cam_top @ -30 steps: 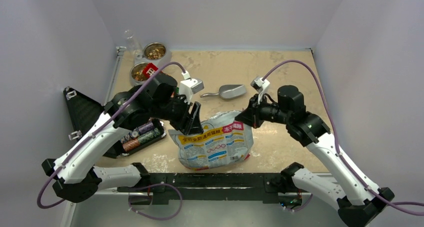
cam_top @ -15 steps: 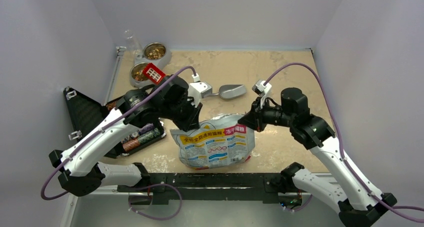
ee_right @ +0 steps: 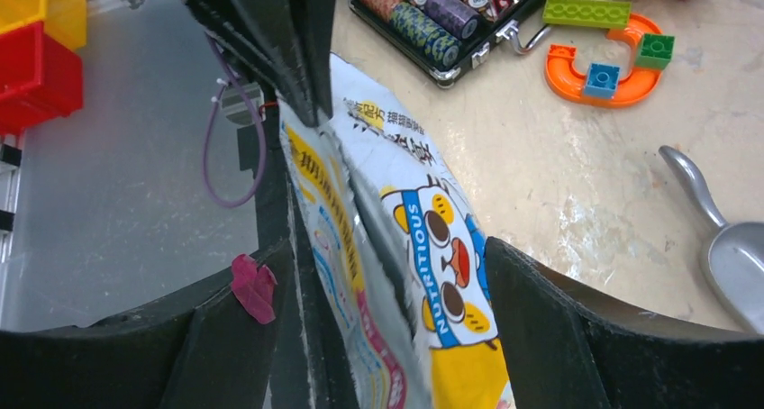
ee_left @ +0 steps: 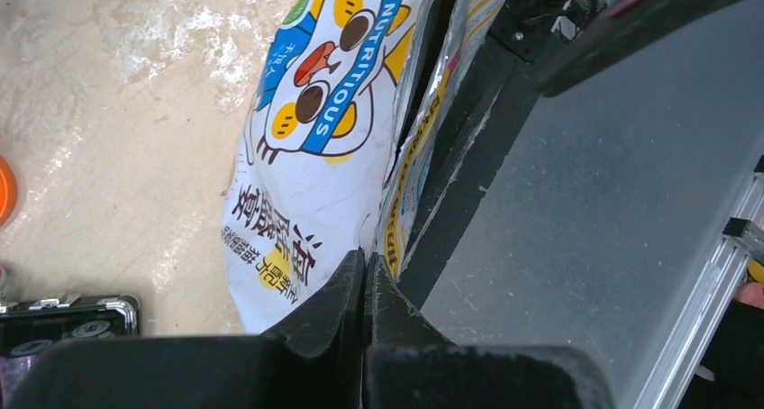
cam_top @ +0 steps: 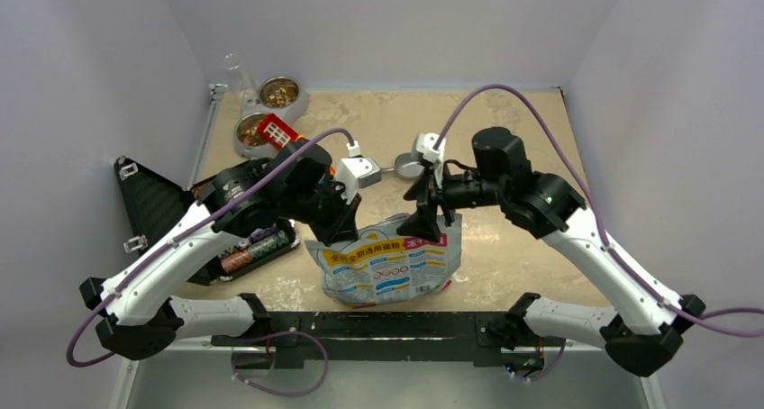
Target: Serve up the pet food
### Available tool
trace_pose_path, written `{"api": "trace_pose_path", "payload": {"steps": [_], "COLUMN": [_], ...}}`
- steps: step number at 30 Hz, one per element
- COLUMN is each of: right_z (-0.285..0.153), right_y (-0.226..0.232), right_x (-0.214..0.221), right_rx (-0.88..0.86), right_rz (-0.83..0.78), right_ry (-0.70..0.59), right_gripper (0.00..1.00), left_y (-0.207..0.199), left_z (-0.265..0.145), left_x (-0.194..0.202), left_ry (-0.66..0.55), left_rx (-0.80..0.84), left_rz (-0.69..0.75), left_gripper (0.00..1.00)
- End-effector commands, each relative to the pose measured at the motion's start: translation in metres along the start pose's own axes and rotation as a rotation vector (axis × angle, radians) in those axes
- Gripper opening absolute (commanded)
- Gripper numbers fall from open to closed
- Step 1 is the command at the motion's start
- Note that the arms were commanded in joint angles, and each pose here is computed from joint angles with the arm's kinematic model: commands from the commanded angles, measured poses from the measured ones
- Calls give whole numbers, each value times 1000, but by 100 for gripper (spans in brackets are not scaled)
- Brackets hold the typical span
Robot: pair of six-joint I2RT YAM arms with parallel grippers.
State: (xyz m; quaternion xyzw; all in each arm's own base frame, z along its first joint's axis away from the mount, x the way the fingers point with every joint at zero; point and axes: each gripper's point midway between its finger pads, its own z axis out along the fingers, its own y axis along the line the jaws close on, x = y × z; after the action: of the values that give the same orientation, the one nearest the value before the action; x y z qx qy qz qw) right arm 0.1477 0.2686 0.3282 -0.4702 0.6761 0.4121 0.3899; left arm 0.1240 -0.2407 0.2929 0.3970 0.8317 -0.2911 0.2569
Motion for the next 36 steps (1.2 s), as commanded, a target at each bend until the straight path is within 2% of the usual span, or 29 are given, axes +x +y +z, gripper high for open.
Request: {"api": "trace_pose_path", "payload": {"steps": [1, 5, 9, 12, 15, 17, 20, 24, 27, 29, 32, 34, 36], "right_z": [14, 31, 29, 29, 26, 27, 32, 40, 44, 43, 33, 22, 11], "right_y": [3, 10, 13, -9, -23, -19, -14, -11, -13, -16, -34, -40, -46], "right_x": [-10, 7, 13, 9, 7, 7, 7, 11, 18, 22, 13, 1, -6], "right_rx": [-30, -61, -34, 149, 250, 223, 180, 136, 125, 129, 255, 320, 361], "right_rz": [-132, -186, -247, -340, -412, -441, -450, -461, -498, -518, -542, -559, -566], "right_ry": [59, 175, 156, 120, 105, 95, 100, 132, 139, 163, 151, 110, 105], "right_gripper": [82, 80, 75, 56, 48, 49, 58, 53, 45, 37, 0, 0, 0], "left_y": [-31, -34, -32, -31, -28, -28, -29, -25, -21, -20, -14, -10, -6], "left_z": [-31, -30, -30, -30, -27, -27, -27, -31, -35, -38, -38, -35, -30], "left_x": [-31, -33, -36, -39, -39, -40, -46, -54, -62, -68, -73, -71, -63], "left_ry": [-202, -222, -245, -269, -276, -288, -296, -322, -358, -382, -396, -375, -341], "left_rx": [135, 148, 134, 130, 116, 118, 119, 88, 63, 48, 16, -2, -19], "left_rz": [75, 59, 39, 25, 12, 7, 12, 18, 12, 6, -6, -14, -23], "left_gripper": [0, 0, 0, 0, 0, 0, 0, 0, 0, 0, 0, 2, 13]}}
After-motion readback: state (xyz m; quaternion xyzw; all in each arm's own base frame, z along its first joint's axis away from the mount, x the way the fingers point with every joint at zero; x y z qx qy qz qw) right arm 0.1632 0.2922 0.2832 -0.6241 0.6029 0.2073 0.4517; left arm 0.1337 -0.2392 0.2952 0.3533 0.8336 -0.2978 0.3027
